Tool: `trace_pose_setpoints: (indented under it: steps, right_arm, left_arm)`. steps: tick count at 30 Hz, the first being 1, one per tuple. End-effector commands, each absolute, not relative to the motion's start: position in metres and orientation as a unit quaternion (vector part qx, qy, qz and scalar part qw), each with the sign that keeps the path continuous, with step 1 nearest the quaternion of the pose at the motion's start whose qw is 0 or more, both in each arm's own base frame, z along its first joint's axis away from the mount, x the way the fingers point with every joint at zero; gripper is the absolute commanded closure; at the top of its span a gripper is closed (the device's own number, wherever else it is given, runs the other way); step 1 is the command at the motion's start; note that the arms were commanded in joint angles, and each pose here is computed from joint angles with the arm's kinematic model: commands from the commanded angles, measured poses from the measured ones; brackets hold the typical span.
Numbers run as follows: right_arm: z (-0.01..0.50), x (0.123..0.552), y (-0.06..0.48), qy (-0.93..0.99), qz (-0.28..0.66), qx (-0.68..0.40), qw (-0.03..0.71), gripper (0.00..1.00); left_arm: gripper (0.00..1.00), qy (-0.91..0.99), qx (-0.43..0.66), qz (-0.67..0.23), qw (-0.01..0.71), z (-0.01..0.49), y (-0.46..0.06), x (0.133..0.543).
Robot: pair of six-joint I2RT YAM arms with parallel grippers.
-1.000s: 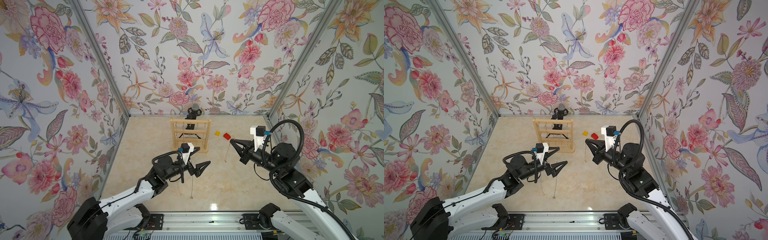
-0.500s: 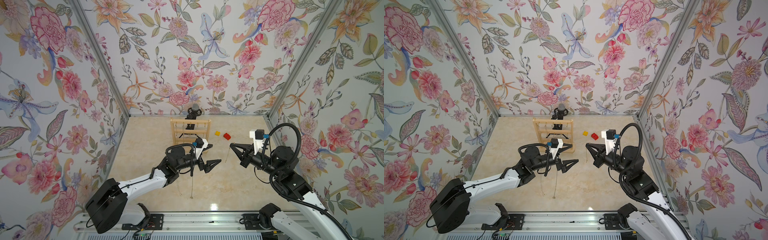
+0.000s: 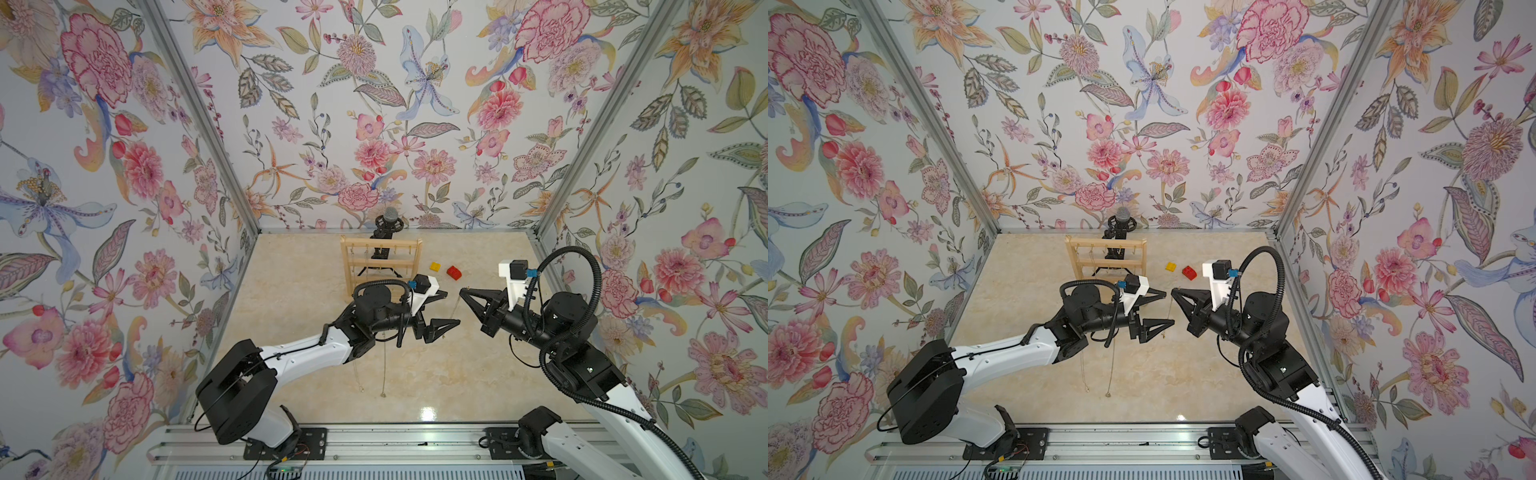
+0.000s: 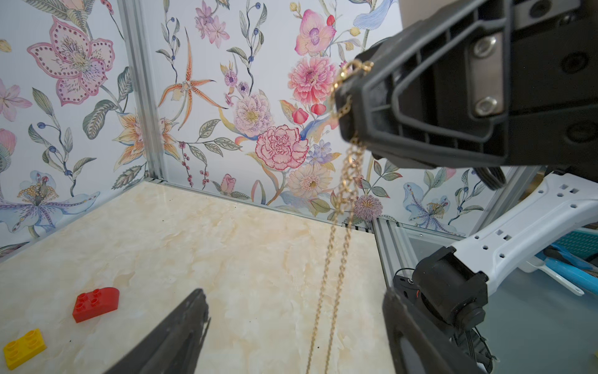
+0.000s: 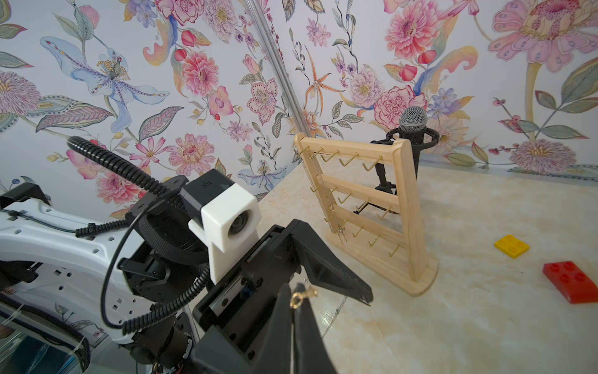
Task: Take the necklace off the jewelry display stand
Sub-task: Take off the necklace from the stand.
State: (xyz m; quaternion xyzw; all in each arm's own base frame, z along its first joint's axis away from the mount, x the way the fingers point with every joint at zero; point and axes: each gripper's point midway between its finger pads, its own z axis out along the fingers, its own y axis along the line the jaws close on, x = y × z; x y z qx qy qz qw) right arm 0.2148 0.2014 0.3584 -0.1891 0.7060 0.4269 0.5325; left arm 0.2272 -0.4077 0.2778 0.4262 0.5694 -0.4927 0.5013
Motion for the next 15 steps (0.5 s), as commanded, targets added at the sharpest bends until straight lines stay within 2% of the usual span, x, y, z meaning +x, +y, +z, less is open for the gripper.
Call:
trace_pose_setpoints:
  steps: [1,12,15]
  right_arm:
    - [0.369,0.211,0.2,0.697,0.435,-0.189,0.537,1.0]
    - [0.376,0.21,0.198,0.694,0.434,-0.187,0.543,1.0]
    - [0.377,0.211,0.197,0.694,0.433,-0.188,0.544,1.0]
  left_arm:
    - [0.24,0.557,0.447,-0.504,0.486,0.279,-0.42,0.22]
    - [0.45,0.573,0.454,-0.518,0.445,0.249,-0.435,0.216]
    - [0.48,0.574,0.453,-0.524,0.438,0.245,-0.436,0.214]
